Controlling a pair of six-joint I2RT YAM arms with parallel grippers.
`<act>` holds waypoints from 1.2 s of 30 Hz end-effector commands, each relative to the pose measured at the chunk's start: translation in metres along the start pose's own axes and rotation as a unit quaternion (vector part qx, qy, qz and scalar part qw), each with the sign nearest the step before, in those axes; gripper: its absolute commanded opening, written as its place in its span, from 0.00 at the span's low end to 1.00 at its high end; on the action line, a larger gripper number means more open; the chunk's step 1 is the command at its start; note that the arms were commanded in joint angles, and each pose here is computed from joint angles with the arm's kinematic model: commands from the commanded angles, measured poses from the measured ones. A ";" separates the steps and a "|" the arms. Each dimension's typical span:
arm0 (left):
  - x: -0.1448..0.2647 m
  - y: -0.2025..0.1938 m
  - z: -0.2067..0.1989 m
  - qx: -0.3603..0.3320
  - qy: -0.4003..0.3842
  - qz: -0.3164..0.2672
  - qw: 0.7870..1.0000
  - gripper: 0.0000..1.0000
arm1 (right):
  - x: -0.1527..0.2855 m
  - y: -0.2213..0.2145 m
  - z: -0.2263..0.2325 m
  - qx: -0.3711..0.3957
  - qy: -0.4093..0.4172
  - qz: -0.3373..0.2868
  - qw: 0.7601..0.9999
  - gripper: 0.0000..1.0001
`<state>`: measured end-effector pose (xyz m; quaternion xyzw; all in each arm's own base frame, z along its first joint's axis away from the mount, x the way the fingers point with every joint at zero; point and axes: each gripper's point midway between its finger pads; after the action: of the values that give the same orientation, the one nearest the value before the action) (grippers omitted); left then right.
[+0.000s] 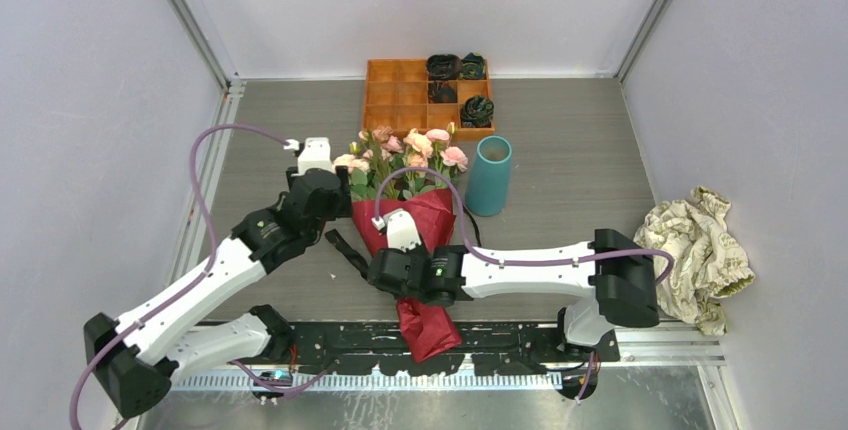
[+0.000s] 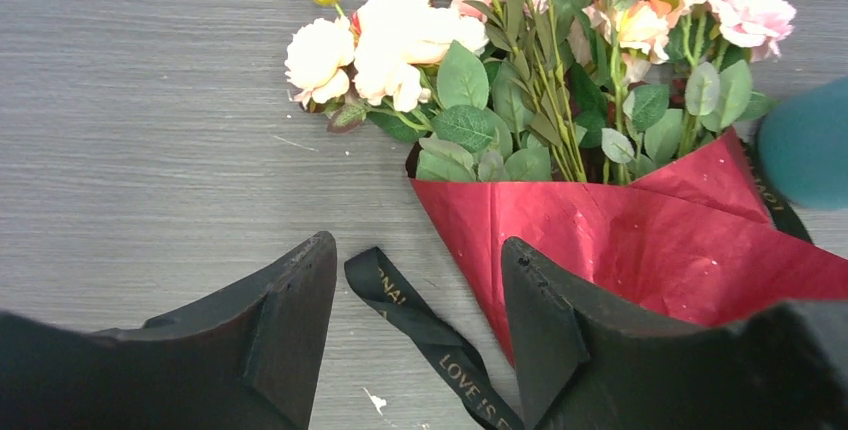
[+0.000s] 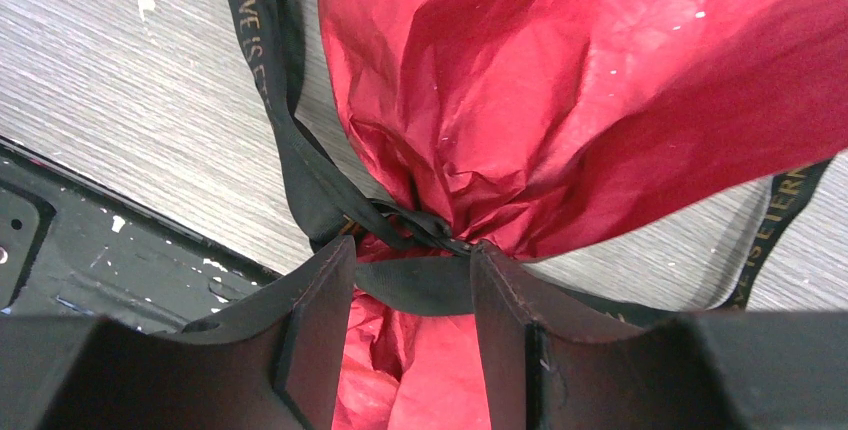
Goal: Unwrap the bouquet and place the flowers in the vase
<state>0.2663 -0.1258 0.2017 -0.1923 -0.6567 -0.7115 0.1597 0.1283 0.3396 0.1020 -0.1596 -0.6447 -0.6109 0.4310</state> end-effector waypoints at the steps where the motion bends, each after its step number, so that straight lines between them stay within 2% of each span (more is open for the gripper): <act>1: 0.014 -0.006 0.002 0.041 -0.019 0.009 0.999 0.61 | -0.001 0.000 0.018 -0.013 0.029 0.007 0.999 0.52; 8: 0.025 -0.008 -0.011 0.072 -0.066 0.013 0.995 0.59 | -0.013 -0.018 -0.001 -0.007 -0.007 0.016 1.000 0.52; 14: 0.019 -0.021 -0.034 0.085 -0.107 0.042 0.990 0.57 | -0.029 -0.021 -0.008 0.011 -0.042 0.011 0.999 0.50; 19: 0.007 -0.030 -0.052 0.094 -0.135 0.046 0.985 0.56 | -0.036 -0.018 -0.013 0.026 -0.067 0.002 0.997 0.21; 21: 0.001 -0.034 -0.062 0.095 -0.151 0.050 0.983 0.53 | -0.032 -0.010 -0.014 0.029 -0.074 -0.008 0.997 0.09; 23: -0.004 -0.039 -0.074 0.101 -0.171 0.057 0.978 0.48 | -0.024 0.001 -0.013 0.028 -0.073 -0.020 0.997 0.02; 29: -0.033 -0.062 -0.105 0.104 -0.195 0.091 0.971 0.40 | -0.005 0.030 -0.011 0.029 -0.066 -0.056 0.996 0.01; 36: -0.074 -0.072 -0.105 0.063 -0.132 0.107 0.983 0.38 | -0.021 0.055 -0.034 0.021 -0.112 -0.061 0.992 0.01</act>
<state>0.2614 -0.2167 0.0805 -0.3784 -0.6806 -0.6009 0.1803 0.1507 0.3187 0.0791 -0.2020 -0.7155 -0.5517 0.3781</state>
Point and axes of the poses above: each gripper's point midway between its finger pads, its own x axis back along the fingers, its own z axis along the line the jaws close on, y = z × x, and after that the axes turned 8 degrees about -x, right-handed
